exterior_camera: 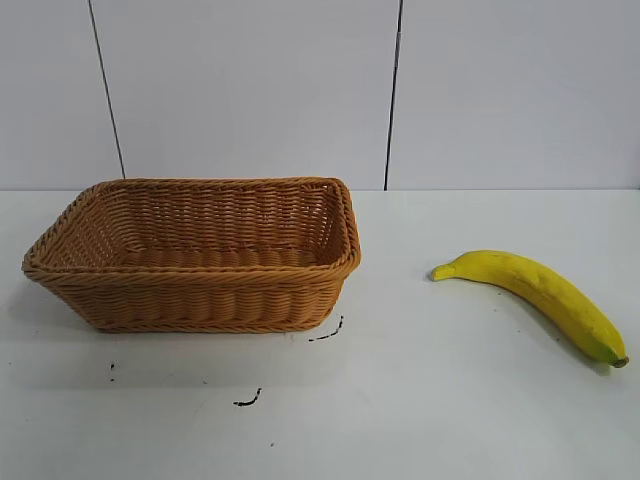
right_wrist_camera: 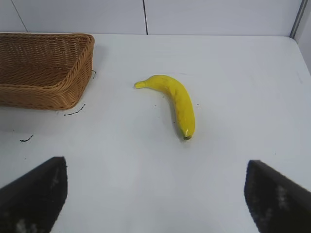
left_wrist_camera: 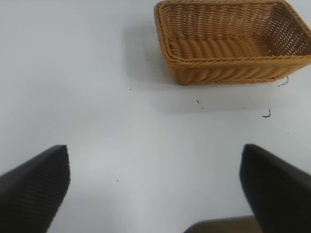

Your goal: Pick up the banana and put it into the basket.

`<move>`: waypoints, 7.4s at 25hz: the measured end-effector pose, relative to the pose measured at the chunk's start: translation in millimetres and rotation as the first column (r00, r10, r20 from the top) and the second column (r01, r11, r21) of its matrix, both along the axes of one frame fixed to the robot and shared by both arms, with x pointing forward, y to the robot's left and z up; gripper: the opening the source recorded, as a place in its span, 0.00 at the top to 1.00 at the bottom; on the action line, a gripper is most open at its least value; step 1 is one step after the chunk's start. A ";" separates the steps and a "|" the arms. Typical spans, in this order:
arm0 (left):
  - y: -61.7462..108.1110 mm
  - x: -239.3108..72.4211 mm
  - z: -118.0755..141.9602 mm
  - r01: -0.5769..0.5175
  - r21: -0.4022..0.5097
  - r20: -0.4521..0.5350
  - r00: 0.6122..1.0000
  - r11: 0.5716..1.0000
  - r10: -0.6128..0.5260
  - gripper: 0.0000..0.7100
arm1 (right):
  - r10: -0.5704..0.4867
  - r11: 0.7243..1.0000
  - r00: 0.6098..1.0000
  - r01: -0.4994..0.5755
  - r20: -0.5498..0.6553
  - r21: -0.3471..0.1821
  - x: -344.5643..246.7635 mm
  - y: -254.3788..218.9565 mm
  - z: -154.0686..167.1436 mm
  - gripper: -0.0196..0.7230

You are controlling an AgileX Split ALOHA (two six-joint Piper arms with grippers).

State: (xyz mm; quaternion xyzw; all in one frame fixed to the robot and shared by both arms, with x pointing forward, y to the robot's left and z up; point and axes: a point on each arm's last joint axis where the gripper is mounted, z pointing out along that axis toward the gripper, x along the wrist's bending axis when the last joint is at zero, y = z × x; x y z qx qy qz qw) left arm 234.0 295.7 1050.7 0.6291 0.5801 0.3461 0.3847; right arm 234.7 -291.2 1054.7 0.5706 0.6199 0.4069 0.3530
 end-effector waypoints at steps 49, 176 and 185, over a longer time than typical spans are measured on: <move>0.1 0.0 0.0 -0.001 0.001 0.000 1.000 1.000 0.001 0.03 | 0.162 0.915 0.697 -0.372 -0.698 -0.159 349.0 7.1 -18.8 0.04; 0.1 0.0 0.0 -0.001 0.001 0.000 1.000 1.000 0.001 0.03 | 0.673 0.309 0.503 -0.857 -0.542 -0.412 449.7 306.1 -122.1 0.57; 0.1 0.0 0.0 -0.001 0.001 0.000 1.000 1.000 0.001 0.03 | 0.679 0.369 0.521 -0.851 -0.518 -0.372 448.2 307.6 -115.0 0.08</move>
